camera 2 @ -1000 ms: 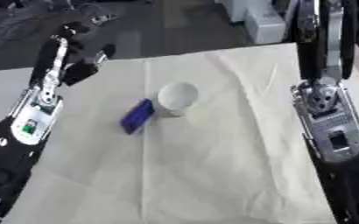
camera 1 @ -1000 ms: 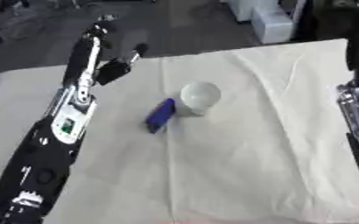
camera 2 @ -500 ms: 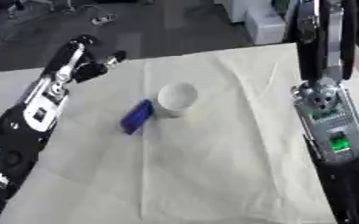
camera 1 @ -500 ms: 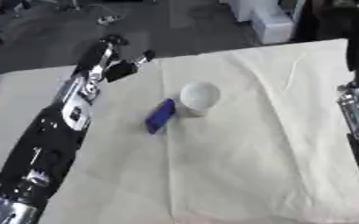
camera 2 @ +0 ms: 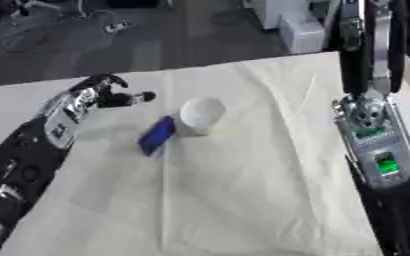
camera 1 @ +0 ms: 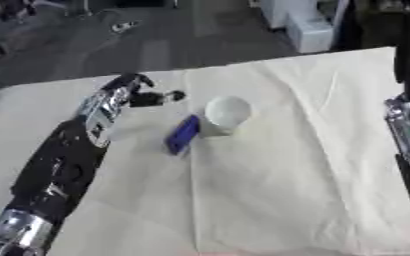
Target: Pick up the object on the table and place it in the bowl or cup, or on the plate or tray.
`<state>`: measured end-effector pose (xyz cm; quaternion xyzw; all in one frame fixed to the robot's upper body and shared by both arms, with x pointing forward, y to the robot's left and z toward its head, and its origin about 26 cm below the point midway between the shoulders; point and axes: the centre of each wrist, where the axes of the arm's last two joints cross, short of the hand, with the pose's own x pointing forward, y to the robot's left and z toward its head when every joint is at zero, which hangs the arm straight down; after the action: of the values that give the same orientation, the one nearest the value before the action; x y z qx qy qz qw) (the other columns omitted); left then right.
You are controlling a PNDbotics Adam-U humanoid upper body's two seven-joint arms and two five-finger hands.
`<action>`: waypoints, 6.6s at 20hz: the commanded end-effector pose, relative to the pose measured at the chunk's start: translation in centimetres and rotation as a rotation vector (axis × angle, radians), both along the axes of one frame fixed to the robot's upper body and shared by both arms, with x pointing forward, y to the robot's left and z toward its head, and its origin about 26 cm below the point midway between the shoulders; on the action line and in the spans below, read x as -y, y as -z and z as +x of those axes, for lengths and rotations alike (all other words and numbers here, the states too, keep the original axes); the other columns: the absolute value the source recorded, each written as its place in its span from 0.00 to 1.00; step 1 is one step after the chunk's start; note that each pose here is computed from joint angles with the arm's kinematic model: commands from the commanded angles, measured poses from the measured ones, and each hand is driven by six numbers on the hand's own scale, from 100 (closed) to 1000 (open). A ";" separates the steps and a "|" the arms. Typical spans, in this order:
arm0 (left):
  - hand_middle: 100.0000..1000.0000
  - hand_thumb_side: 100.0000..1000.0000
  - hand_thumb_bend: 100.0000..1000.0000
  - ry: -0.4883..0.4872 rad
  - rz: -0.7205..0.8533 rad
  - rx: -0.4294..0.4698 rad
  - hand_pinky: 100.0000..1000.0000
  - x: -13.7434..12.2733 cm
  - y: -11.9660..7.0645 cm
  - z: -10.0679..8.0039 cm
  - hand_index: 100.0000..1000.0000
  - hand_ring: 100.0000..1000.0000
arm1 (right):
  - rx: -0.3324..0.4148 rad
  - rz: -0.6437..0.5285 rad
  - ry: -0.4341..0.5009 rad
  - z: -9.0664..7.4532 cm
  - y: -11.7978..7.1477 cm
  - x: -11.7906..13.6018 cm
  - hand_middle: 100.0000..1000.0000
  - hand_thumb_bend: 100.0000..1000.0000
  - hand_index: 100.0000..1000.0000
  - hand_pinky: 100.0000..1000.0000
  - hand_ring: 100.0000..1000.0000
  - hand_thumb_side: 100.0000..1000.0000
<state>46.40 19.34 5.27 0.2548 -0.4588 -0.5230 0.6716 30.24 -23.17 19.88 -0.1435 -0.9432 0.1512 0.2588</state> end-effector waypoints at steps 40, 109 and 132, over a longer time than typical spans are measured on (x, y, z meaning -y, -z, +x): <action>0.69 0.61 0.83 0.042 0.049 -0.203 0.33 2.2 -1.2 0.6 0.77 0.54 | 0.043 0.029 -0.042 0.1 -1.3 -1.0 0.51 0.00 0.63 0.46 0.49 0.91; 0.52 0.43 0.40 -0.062 0.175 -0.327 0.12 1.3 2.2 0.2 0.70 0.37 | 0.080 0.051 -0.078 0.3 -2.2 -2.1 0.50 0.00 0.63 0.46 0.49 0.89; 0.19 0.17 0.51 -0.124 0.119 -0.054 0.00 0.1 2.1 0.2 0.24 0.12 | 0.080 0.050 -0.072 0.3 -2.2 -2.0 0.50 0.00 0.63 0.46 0.49 0.89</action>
<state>45.99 18.21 1.94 0.2911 -0.3777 -0.5291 0.7019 30.61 -21.30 21.14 -0.1090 -0.9565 0.1303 0.2372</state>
